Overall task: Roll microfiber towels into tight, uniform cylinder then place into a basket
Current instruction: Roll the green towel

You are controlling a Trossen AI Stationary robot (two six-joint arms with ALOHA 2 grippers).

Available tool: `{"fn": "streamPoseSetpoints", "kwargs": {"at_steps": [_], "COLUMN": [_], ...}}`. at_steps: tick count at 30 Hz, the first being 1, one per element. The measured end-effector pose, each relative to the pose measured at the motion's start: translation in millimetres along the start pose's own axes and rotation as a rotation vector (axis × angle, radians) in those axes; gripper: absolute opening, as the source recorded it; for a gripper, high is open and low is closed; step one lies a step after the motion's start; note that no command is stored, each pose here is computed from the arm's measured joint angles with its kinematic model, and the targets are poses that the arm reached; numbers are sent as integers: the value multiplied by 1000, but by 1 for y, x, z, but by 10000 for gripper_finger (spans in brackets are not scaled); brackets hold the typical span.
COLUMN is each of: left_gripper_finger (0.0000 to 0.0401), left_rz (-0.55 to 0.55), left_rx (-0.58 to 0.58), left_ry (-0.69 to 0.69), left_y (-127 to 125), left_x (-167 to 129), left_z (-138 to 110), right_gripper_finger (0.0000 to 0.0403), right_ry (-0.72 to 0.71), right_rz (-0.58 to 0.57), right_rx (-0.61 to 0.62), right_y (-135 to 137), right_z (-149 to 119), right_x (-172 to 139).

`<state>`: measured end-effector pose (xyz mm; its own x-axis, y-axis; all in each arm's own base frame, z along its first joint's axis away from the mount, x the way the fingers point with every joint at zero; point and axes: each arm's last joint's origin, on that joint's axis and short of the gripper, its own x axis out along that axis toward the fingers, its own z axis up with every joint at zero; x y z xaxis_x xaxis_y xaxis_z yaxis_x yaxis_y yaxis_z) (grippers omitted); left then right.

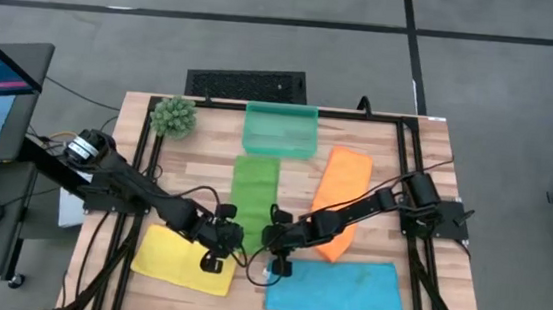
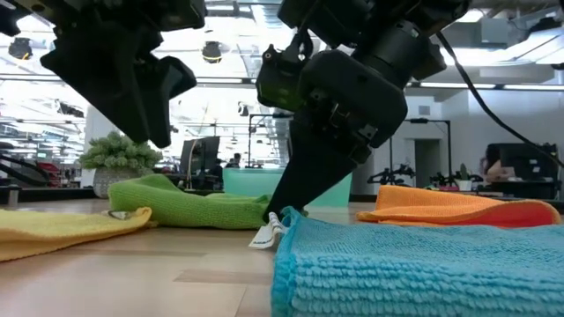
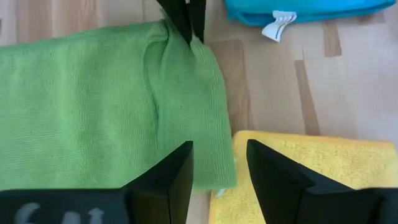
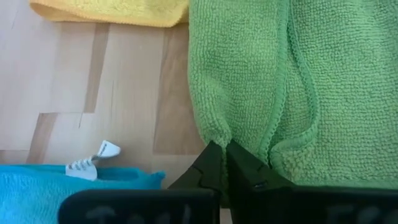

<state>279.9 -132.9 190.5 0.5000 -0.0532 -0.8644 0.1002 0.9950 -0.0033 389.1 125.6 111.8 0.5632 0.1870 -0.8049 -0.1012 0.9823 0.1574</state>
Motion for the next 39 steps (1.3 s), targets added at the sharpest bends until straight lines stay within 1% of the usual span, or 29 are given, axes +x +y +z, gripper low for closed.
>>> {"fn": "streamPoseSetpoints", "kwargs": {"at_steps": [2, 6, 8, 10, 12, 15, 17, 21, 24, 27, 34, 39], "left_gripper_finger": [143, 143, 143, 143, 143, 143, 143, 143, 142, 130, 79, 52], "left_rz": [-18, -10, -7, 6, -5, -27, -16, 35, 51, 60, 54, 54], "left_rx": [-3, -5, 11, 29, 32, 33, 18, -1, -6, -5, 5, 9], "left_ry": [-16, -10, -5, 33, 36, 83, 103, 80, 76, 97, 119, 118], "left_y": [-1, 0, -1, -1, -3, -6, -8, -9, -8, -7, -7, -7], "left_x": [2, 5, 9, 14, 23, 35, 41, 42, 41, 40, 40, 40], "left_z": [-2, -5, -5, -9, -9, -14, -16, -15, -15, -17, -19, -19], "right_gripper_finger": [30, 26, 24, 24, 25, 27, 26, 24, 25, 27, 24, 27], "right_ry": [-2, -1, 8, 17, 21, 19, 19, 21, 24, 25, 26, 26], "right_rz": [-2, -1, -7, -10, -12, -16, -16, -16, -17, -17, -16, -14], "right_rx": [-3, 6, 8, 10, 10, 13, 10, 6, 5, 5, 5, 5], "right_y": [0, -4, -6, -6, -7, -6, -4, -3, -2, -2, -2, -2], "right_z": [2, 4, 4, 3, 3, 3, 3, 2, 2, 2, 2, 2], "right_x": [0, -1, -1, -1, -1, -1, -1, -1, -2, -2, -2, -2]}}
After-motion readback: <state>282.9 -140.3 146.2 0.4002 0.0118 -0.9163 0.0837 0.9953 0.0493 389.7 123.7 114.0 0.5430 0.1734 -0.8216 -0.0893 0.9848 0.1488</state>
